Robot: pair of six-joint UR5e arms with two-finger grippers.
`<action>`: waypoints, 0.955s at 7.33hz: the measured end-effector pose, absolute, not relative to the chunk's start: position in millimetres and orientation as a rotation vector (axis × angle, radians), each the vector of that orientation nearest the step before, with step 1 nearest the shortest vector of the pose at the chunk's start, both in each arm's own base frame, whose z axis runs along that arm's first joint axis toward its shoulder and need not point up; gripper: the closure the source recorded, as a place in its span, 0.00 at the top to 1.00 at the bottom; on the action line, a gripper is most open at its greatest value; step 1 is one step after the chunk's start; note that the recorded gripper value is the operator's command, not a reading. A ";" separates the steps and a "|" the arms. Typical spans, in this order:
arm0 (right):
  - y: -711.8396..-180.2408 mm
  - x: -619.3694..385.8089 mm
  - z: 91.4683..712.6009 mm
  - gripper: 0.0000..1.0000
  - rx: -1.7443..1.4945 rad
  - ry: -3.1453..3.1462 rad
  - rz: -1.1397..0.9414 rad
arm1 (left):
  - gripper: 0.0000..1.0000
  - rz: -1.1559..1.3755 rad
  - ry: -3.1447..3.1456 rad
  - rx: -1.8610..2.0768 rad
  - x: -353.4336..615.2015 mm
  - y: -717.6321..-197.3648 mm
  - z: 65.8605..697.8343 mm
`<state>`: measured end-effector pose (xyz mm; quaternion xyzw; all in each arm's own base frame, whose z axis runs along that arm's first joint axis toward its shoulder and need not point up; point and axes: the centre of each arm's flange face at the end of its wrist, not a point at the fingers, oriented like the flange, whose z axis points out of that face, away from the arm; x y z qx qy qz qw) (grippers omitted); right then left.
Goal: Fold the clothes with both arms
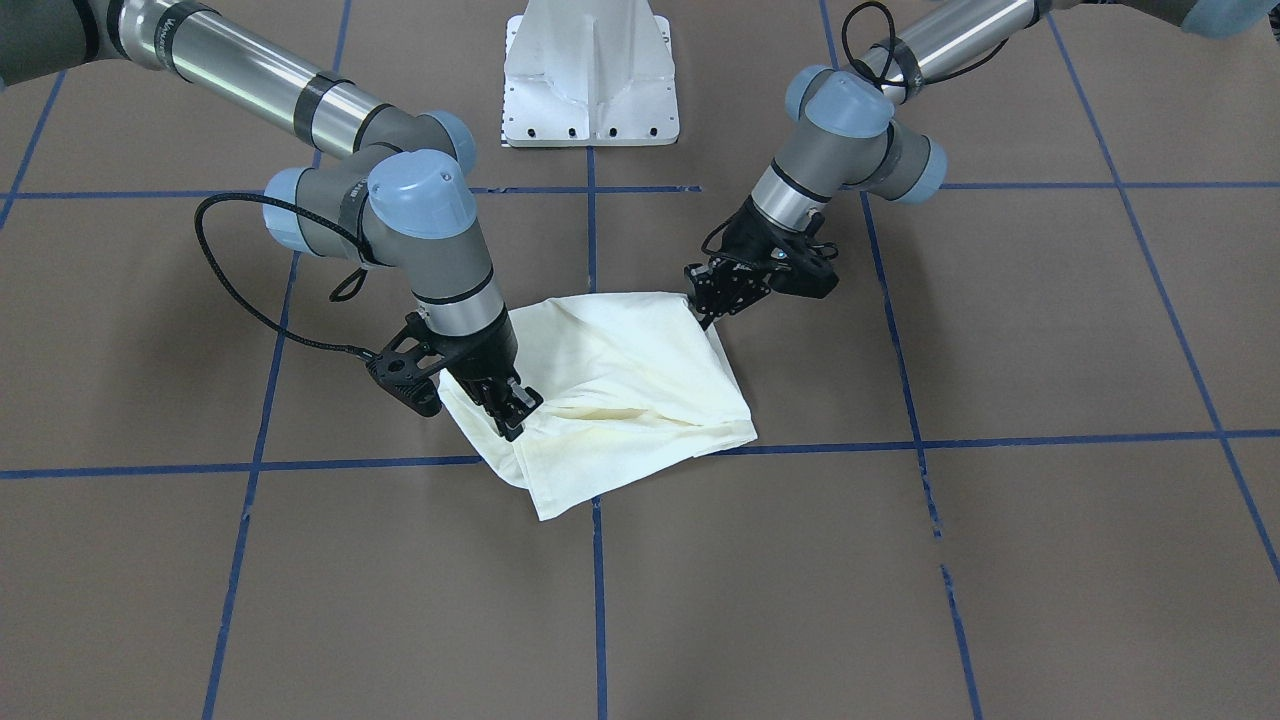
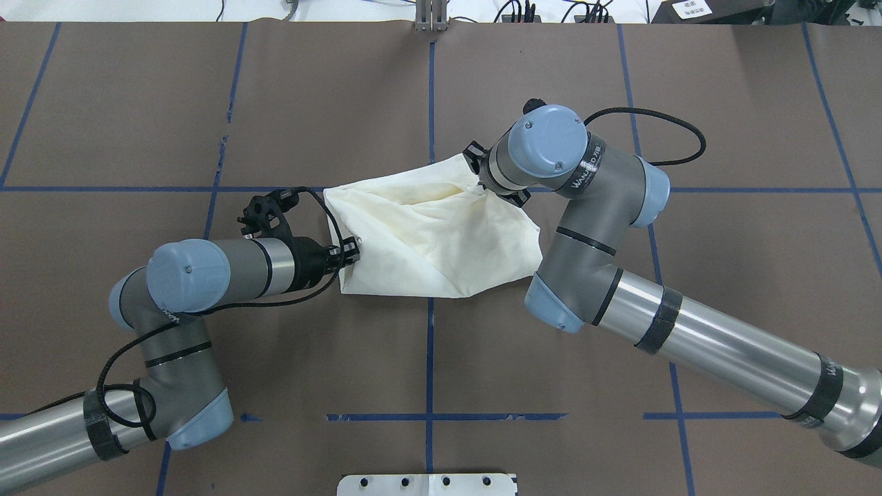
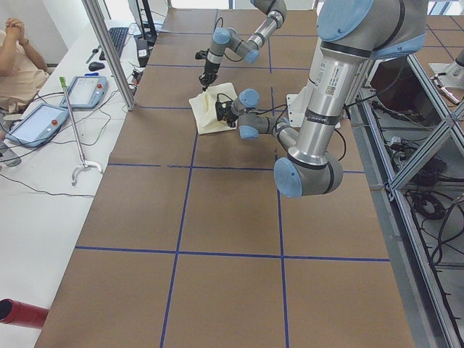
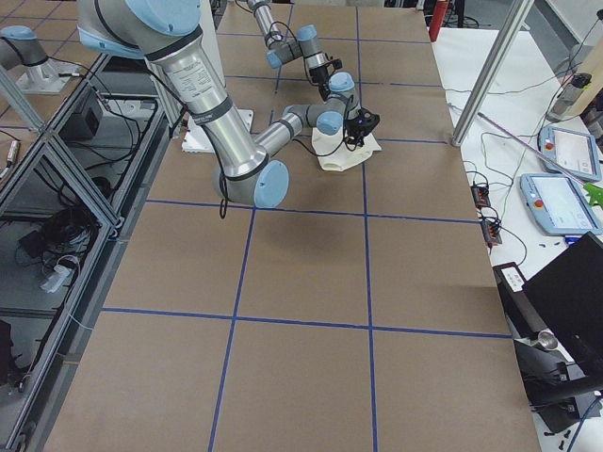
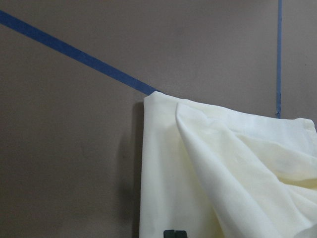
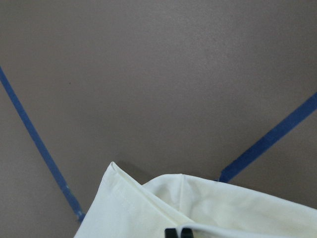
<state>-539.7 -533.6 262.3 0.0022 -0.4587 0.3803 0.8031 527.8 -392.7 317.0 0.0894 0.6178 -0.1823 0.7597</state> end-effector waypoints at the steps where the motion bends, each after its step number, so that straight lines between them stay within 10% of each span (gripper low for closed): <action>1: -533.4 -539.7 262.4 0.00 0.005 -0.983 0.815 | 0.00 -0.344 1.372 0.189 537.9 -375.3 315.3; 7: -536.9 -538.4 267.6 0.00 0.007 -0.972 0.819 | 0.00 -0.121 1.396 0.040 544.8 -332.3 333.0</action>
